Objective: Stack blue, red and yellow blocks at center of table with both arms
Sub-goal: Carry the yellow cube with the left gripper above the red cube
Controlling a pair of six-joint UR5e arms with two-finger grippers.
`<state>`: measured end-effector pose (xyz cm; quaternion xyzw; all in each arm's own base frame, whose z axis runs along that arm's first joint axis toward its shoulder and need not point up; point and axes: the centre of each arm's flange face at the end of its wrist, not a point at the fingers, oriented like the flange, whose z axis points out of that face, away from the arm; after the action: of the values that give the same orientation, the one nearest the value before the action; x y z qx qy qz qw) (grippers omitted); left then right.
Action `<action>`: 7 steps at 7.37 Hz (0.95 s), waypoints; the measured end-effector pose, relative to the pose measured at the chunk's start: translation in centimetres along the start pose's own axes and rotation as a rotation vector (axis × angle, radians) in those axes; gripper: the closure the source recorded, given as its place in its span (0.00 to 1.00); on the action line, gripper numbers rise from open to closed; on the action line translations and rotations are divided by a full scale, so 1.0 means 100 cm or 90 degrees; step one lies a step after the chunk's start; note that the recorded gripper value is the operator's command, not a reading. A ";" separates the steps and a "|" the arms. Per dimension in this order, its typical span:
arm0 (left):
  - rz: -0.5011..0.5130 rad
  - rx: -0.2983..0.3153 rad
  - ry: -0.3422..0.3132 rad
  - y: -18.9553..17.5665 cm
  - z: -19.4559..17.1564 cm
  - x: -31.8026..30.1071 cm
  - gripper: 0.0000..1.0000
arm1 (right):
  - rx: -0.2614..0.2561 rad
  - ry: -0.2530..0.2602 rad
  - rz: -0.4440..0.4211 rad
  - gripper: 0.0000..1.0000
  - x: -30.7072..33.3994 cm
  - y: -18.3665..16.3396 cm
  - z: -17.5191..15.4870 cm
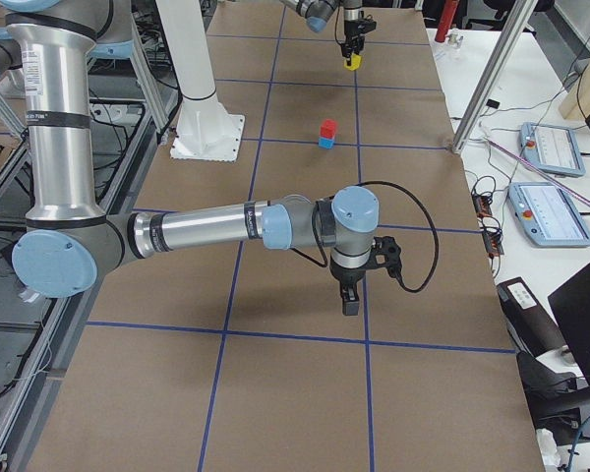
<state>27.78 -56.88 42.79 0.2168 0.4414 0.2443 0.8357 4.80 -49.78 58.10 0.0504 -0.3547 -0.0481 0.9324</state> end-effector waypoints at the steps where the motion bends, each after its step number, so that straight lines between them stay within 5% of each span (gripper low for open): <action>1: -0.073 0.002 -0.012 -0.038 -0.020 0.039 1.00 | 0.000 0.000 0.001 0.00 0.000 0.000 0.000; 3: -0.175 -0.008 -0.041 -0.101 -0.024 0.151 1.00 | 0.000 0.000 0.004 0.00 0.001 0.001 0.000; 7: -0.214 -0.029 -0.061 -0.164 0.016 0.376 1.00 | 0.002 -0.001 0.006 0.00 0.002 0.001 -0.001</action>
<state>51.17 -47.48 10.35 0.1321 0.4254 0.1009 0.8896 5.01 -49.74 58.12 0.0497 -0.3559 -0.0429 0.9322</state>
